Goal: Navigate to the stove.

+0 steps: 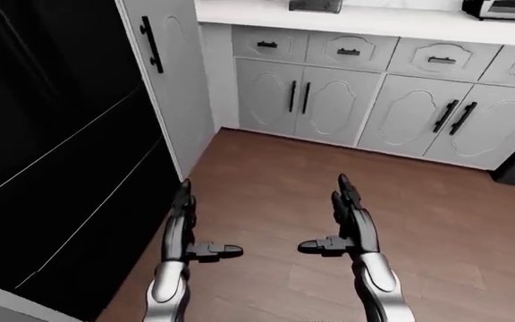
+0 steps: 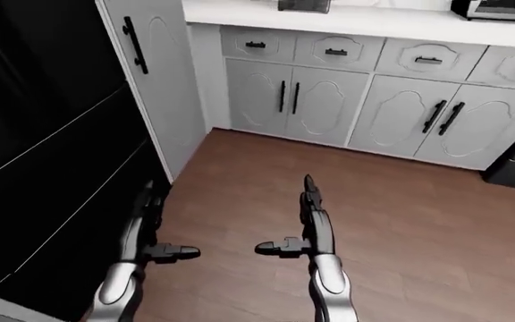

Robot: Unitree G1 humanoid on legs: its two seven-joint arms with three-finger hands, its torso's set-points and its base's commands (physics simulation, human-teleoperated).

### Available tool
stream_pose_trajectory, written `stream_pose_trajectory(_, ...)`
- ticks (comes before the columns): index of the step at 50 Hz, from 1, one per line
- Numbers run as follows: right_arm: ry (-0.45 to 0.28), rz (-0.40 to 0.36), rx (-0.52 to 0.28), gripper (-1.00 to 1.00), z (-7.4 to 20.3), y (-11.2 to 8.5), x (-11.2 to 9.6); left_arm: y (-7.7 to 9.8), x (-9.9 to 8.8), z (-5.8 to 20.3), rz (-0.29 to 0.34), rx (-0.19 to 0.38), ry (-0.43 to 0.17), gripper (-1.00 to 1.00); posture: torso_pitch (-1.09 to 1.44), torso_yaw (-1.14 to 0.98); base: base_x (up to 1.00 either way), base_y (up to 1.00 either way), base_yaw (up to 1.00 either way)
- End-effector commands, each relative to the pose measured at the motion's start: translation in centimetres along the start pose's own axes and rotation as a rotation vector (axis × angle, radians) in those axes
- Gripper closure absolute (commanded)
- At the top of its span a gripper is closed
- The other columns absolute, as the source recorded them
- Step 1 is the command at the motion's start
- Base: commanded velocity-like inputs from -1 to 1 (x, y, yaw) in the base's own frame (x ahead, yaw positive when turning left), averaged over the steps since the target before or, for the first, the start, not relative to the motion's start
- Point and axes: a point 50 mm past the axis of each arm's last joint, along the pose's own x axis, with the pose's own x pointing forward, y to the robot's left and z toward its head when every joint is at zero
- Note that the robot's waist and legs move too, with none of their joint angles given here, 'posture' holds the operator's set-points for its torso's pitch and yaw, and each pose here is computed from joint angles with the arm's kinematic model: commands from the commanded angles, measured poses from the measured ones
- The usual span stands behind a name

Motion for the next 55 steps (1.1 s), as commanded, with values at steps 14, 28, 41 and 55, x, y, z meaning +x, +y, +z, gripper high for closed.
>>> stream_pose_trajectory(14,-0.059,-0.015,0.011,-1.00,1.21,-0.24,0.46,-0.39,0.33,1.60,-0.016,-0.002,-0.082,-1.00,0.00,0.00,0.00,0.00,-0.37)
stream_pose_trajectory(28,-0.048,-0.011,0.029,-1.00,1.24,-0.41,0.45,-0.39,0.33,1.60,-0.016,-0.002,-0.083,-1.00,0.00,0.00,0.00,0.00,-0.36)
stream_pose_trajectory(41,-0.054,-0.001,0.015,-1.00,1.29,-0.16,0.30,-0.39,0.33,1.60,-0.016,-0.002,-0.083,-1.00,0.00,0.00,0.00,-0.14,-0.17)
stream_pose_trajectory(55,-0.055,-0.003,0.010,-1.00,1.30,-0.17,0.21,-0.39,0.33,1.60,-0.016,-0.002,-0.083,-1.00,0.00,0.00,0.00,-0.53,0.00)
